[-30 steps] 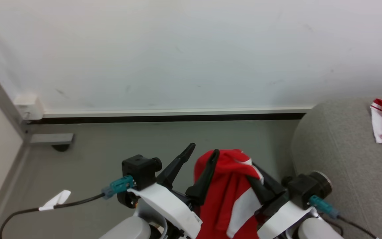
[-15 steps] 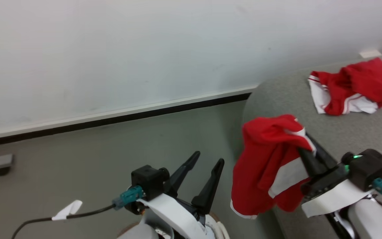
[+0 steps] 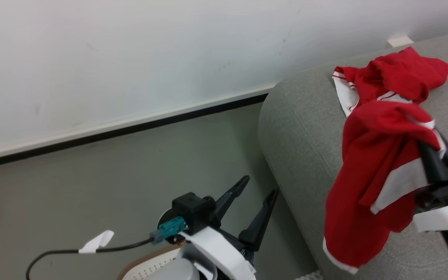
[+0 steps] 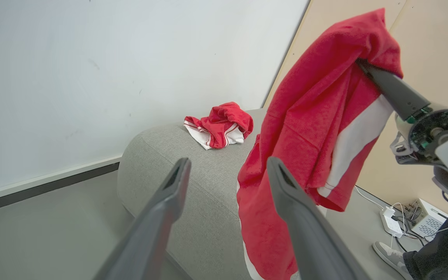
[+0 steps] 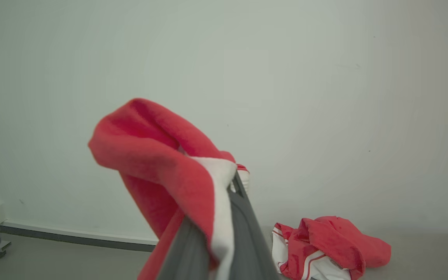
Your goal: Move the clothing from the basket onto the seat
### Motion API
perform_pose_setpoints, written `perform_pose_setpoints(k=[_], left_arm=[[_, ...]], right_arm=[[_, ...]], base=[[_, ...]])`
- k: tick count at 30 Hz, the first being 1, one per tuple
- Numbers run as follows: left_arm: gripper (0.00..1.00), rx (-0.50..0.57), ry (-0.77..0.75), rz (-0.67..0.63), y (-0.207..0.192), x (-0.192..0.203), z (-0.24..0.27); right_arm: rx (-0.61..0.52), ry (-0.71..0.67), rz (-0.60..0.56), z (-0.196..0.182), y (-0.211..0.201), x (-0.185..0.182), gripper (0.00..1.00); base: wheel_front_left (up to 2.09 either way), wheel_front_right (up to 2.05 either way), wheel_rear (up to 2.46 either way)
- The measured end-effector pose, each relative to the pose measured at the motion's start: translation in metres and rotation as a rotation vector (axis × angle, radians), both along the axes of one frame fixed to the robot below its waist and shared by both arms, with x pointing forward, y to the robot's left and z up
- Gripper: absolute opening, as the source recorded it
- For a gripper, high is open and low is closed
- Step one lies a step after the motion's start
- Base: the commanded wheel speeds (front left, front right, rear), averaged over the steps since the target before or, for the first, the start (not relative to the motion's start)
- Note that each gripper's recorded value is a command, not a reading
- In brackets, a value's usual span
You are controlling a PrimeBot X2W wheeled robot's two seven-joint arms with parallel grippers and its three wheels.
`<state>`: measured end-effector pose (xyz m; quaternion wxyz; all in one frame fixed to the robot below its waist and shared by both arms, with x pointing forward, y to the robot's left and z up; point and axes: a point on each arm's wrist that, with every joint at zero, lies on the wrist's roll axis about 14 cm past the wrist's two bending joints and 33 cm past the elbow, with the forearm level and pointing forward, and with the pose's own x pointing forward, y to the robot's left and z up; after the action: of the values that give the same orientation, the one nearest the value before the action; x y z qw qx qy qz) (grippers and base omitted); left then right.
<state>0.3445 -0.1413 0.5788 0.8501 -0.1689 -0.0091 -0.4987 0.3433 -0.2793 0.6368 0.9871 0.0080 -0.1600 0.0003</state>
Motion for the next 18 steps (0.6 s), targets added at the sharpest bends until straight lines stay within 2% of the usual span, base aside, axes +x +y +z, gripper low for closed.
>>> perform_pose_setpoints(k=[2, 8, 18], left_arm=[[1.0, 0.0, -0.007, -0.008, -0.003, 0.005, 0.0], [1.0, 0.011, -0.034, -0.026, -0.009, 0.029, -0.005], [1.0, -0.009, -0.078, 0.001, -0.009, 0.096, -0.018]], right_arm=[[0.021, -0.003, -0.027, 0.003, -0.011, 0.004, 0.0], [-0.009, -0.024, -0.172, 0.028, -0.069, 0.036, 0.0], [-0.015, -0.088, -0.444, 0.082, -0.166, 0.119, 0.0]], base=[[0.0, 0.0, 0.0], [0.0, 0.0, 0.0], [0.0, 0.0, 0.0]])
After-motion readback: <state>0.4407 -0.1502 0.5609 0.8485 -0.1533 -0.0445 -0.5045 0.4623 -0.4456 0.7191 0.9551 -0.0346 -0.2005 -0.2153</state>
